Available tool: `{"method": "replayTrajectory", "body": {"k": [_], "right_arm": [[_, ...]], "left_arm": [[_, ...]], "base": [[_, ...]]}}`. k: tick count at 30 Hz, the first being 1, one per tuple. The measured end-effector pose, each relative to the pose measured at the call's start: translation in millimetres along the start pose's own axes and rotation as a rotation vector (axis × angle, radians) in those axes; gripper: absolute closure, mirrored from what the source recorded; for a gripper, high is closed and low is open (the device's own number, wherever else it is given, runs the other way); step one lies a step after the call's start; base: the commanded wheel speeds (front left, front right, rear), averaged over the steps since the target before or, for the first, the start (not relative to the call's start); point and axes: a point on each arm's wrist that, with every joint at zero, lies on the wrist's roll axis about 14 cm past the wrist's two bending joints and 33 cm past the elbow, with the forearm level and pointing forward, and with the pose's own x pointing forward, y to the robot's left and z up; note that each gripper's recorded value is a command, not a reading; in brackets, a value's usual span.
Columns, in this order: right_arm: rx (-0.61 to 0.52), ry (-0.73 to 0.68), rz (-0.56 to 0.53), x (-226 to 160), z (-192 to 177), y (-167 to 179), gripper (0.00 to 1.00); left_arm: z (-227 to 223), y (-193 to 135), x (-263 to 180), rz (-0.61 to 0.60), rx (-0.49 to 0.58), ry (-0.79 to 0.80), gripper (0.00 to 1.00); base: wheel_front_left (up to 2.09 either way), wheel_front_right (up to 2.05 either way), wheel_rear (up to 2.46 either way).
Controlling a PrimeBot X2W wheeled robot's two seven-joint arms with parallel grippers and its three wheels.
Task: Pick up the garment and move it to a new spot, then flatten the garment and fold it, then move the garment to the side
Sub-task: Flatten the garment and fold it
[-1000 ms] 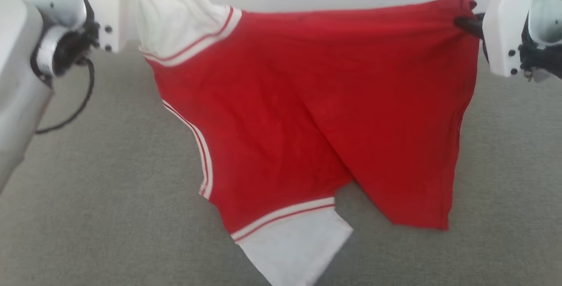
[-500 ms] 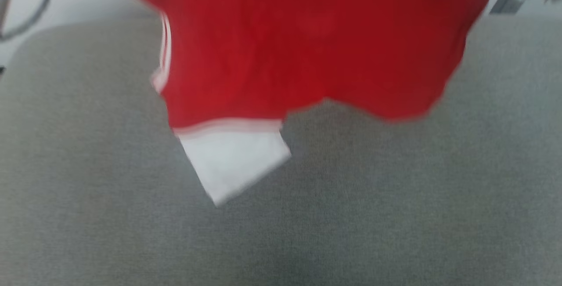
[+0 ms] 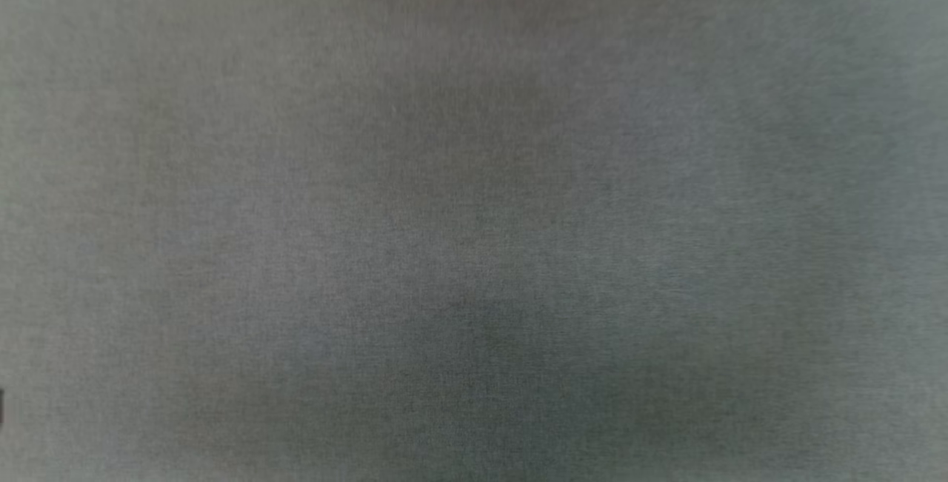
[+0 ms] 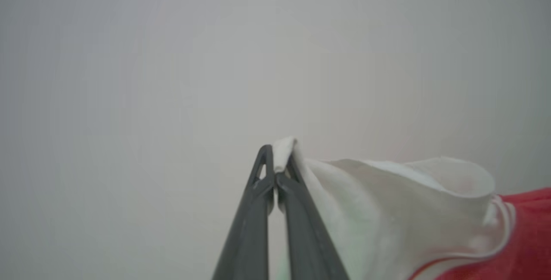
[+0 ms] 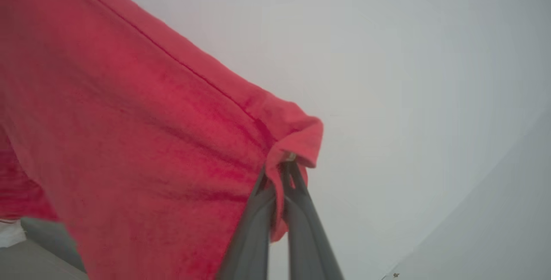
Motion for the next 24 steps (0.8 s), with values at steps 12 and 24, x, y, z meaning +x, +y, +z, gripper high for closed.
{"method": "replayTrajectory", "body": {"k": [12, 24], "right_arm": [[0.09, 0.317, 0.155, -27.7, -128.8, 92.5, 1.0], [0.185, 0.552, 0.305, -123.4, -166.5, 126.8, 1.0]], "left_arm": [[-140.4, -18.2, -76.9, -0.091, -0.06, 0.421, 1.0], [-220.5, -49.5, -256.3, -0.182, -0.188, 1.089, 1.0]], "base": [[0.0, 0.0, 0.0], [0.0, 0.0, 0.0]]}}
